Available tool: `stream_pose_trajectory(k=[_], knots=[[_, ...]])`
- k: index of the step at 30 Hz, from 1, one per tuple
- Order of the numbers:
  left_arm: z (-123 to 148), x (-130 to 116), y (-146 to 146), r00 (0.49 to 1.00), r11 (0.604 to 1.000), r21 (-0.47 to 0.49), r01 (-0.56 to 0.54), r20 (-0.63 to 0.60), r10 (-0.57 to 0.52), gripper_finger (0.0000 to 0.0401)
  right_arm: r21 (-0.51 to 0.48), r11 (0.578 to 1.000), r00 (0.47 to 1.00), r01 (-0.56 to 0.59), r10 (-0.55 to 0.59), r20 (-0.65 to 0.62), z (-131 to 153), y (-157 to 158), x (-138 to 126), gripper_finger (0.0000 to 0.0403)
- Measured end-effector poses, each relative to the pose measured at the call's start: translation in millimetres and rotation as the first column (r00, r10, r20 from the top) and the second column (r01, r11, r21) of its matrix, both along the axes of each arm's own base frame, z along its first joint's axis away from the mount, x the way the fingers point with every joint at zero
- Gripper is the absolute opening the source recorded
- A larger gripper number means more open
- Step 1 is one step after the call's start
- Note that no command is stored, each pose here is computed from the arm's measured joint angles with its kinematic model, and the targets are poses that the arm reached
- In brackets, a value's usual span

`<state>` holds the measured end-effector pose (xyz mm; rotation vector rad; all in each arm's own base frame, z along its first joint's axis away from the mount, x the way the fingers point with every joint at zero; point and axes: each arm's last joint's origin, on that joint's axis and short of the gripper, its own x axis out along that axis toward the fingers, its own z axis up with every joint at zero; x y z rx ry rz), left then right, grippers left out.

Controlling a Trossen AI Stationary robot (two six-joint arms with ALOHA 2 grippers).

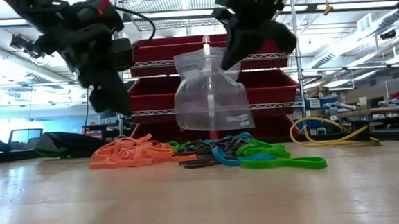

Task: Sort rubber bands
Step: Put the orange rubber band into the transparent zip bag

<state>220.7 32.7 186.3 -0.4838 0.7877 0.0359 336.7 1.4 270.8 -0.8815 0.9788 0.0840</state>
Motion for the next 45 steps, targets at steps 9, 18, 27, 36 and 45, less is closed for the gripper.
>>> stream_pose_trajectory(k=[9,18,27,36,45], knots=[[-19.1,-4.3,-20.9,0.999,0.982,0.185,0.040,-0.036,-0.034,0.0243,0.139,0.990,1.000,-0.004,0.008,-0.027,0.1,0.7,-2.6,0.0000],[-39.3,4.8,-30.3,0.995,0.941,0.326,0.086,-0.076,-0.065,0.0237,0.177,0.984,1.000,0.022,-0.025,0.018,1.9,1.1,0.5,0.0000],[-53.2,14.1,-32.1,0.992,0.919,0.389,0.069,-0.128,-0.020,0.0151,0.200,0.979,0.998,0.039,-0.048,0.040,2.7,3.3,1.7,0.0000],[-12.1,24.9,-33.1,0.987,0.902,0.413,0.125,-0.148,-0.069,0.0019,0.212,0.976,0.997,0.052,-0.062,0.042,2.6,3.5,1.8,0.0000],[6.6,30.1,-33.7,0.984,0.899,0.410,0.150,-0.152,-0.095,0.0006,0.213,0.976,0.997,0.050,-0.062,0.051,3.0,3.6,2.6,0.0000]])
